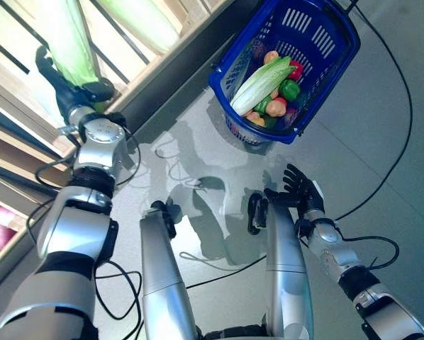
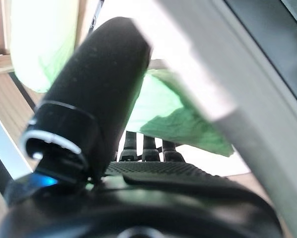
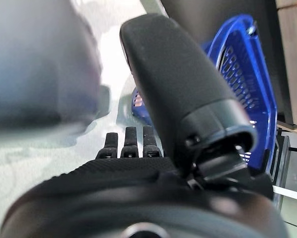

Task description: Put vegetables into the basket

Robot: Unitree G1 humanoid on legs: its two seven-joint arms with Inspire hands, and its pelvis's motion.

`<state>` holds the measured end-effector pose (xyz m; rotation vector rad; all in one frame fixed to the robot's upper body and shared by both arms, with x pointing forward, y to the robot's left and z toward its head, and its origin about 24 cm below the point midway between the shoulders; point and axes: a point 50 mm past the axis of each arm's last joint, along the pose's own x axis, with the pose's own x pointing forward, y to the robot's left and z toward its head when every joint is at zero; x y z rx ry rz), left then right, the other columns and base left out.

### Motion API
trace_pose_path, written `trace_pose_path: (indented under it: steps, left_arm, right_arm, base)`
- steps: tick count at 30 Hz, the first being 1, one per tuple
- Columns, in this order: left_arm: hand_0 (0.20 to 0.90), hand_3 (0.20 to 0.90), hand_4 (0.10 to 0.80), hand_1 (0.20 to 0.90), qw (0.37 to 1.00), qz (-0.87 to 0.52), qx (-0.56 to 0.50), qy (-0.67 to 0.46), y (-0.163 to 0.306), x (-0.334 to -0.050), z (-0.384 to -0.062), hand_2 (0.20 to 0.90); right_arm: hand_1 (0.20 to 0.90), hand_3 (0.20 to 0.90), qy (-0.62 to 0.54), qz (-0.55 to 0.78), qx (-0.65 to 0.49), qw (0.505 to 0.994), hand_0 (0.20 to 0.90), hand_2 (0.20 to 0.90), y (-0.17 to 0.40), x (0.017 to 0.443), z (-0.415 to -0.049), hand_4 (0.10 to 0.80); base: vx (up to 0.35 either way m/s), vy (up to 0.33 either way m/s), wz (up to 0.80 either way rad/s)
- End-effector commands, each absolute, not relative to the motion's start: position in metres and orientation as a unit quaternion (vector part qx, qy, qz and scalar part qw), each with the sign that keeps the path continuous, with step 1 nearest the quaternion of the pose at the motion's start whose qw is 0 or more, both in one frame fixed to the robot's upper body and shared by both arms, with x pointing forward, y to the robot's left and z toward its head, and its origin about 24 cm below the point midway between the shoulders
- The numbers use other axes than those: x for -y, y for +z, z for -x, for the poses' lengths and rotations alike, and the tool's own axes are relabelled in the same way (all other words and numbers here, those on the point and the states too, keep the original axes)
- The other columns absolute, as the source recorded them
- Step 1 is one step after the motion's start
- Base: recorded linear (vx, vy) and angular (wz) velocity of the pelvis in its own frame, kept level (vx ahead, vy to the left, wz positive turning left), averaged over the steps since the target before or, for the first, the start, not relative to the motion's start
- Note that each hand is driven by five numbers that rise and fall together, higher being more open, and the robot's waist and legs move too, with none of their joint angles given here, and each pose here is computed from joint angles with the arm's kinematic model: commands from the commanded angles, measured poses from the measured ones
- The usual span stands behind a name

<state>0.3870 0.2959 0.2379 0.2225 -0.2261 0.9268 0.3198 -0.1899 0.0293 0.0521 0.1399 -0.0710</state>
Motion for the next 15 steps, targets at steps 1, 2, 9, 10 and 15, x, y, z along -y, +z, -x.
trace_pose_path:
  steps: [1,2,9,10,15]
  left_arm:
    - [0.9,0.9,0.8,0.9,0.87,-0.114,0.109,0.467,0.252,-0.315,-0.381,0.9]
    - [0.9,0.9,0.8,0.9,0.873,-0.107,0.096,0.466,0.25,-0.319,-0.38,0.9]
    - [0.3,0.3,0.4,0.3,0.886,-0.08,0.083,0.448,0.242,-0.329,-0.378,0.3]
    - [0.3,0.3,0.4,0.3,0.886,-0.079,0.083,0.45,0.24,-0.33,-0.377,0.3]
    - [0.3,0.3,0.4,0.3,0.887,-0.066,0.07,0.451,0.225,-0.342,-0.37,0.3]
  right_arm:
    - [0.9,0.9,-0.059,-0.061,-0.029,0.996,0.9,0.9,0.041,0.204,-0.316,0.8]
    - [0.9,0.9,-0.057,-0.06,-0.027,0.996,0.9,0.9,0.041,0.206,-0.315,0.8]
    - [0.9,0.9,-0.053,-0.052,-0.004,0.997,0.9,0.9,0.042,0.209,-0.309,0.8]
    - [0.9,0.9,-0.052,-0.052,-0.003,0.997,0.9,0.9,0.043,0.209,-0.308,0.8]
    - [0.9,0.9,-0.044,-0.047,0.001,0.998,0.9,0.9,0.041,0.21,-0.306,0.8]
  base:
    - [-0.008,0.04,-0.35]
    - [-0.007,0.033,-0.19]
    - [-0.003,0.021,0.04]
    - [0.0,0.0,0.0]
    - [0.012,0.009,-0.01]
